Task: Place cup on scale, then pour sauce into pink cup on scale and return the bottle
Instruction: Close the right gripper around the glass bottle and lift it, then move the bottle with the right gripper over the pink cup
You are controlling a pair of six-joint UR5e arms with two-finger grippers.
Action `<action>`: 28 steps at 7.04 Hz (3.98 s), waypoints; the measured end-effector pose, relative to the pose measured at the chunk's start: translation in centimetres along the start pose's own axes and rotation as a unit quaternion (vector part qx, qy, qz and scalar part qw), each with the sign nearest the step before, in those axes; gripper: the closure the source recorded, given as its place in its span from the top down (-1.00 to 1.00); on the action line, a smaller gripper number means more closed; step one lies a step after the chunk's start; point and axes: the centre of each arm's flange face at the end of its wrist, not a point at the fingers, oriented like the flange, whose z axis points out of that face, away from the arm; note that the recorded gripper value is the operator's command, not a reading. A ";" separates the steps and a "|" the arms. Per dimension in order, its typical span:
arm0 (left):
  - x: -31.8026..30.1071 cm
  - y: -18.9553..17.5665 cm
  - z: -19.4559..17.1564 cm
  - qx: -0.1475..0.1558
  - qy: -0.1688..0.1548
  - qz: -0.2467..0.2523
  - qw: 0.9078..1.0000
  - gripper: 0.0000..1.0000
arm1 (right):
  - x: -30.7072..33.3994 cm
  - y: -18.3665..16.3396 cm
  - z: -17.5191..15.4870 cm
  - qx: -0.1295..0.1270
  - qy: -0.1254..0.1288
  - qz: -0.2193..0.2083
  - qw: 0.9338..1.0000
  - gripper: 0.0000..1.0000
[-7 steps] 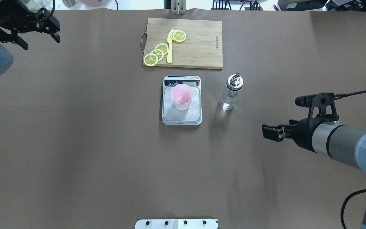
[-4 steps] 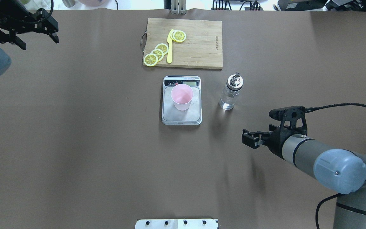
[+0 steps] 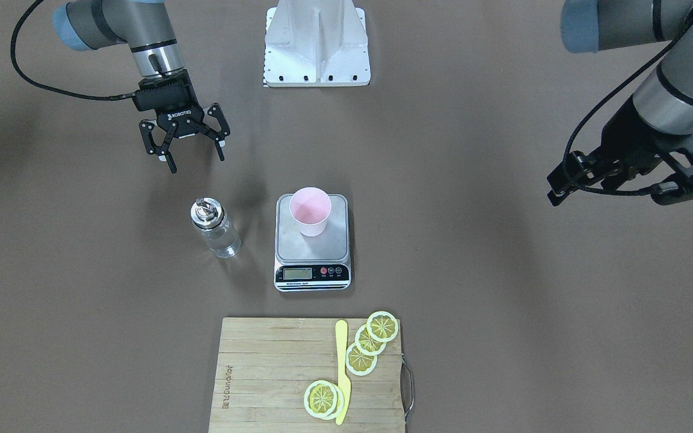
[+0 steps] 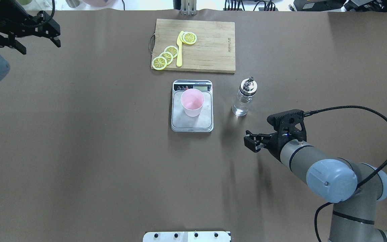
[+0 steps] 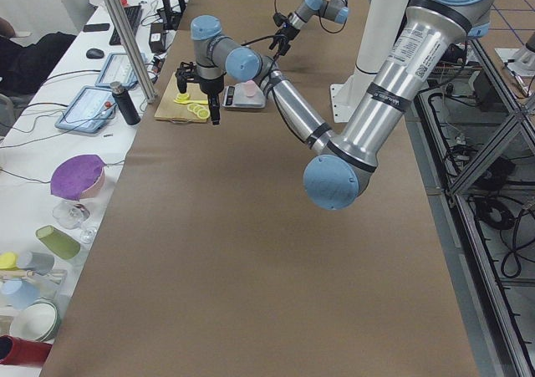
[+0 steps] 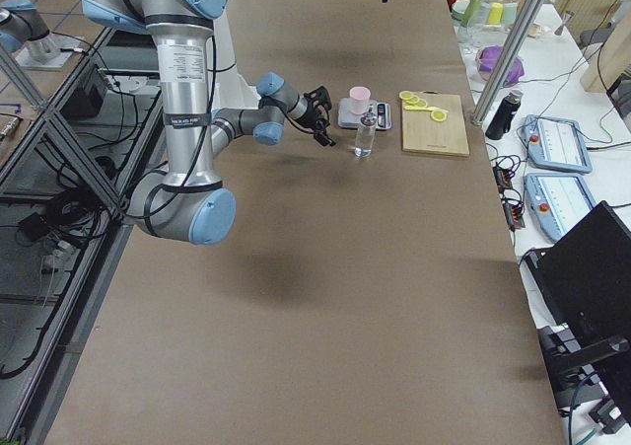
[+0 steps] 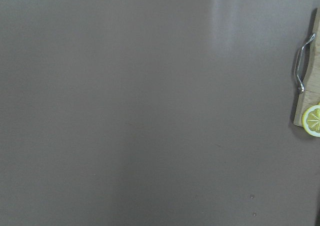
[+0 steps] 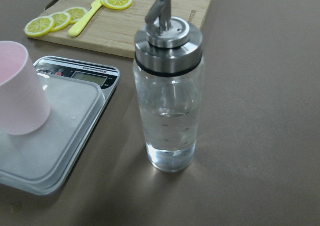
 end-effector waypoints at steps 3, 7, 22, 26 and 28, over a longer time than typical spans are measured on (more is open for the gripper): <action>0.0 0.0 0.2 -0.001 -0.001 -0.001 1.000 0.97 | 0.2 -0.7 3.4 0.036 -0.007 -0.041 0.998 1.00; 0.0 0.0 0.1 0.000 -0.001 -0.001 1.000 0.97 | -0.1 -2.6 6.6 0.050 0.005 -0.040 0.998 1.00; 0.0 -0.1 0.3 -0.001 -0.002 -0.002 1.000 0.97 | -0.5 -5.8 9.7 0.056 0.018 -0.028 0.998 -0.58; -0.1 -0.1 0.3 -0.002 -0.002 -0.002 1.000 0.97 | -0.4 -9.0 9.1 0.059 0.003 -0.021 0.998 -1.00; -0.5 -0.1 0.6 -0.004 -0.005 -0.004 1.000 0.97 | -0.9 -10.6 7.8 0.069 0.017 -0.038 0.997 -1.00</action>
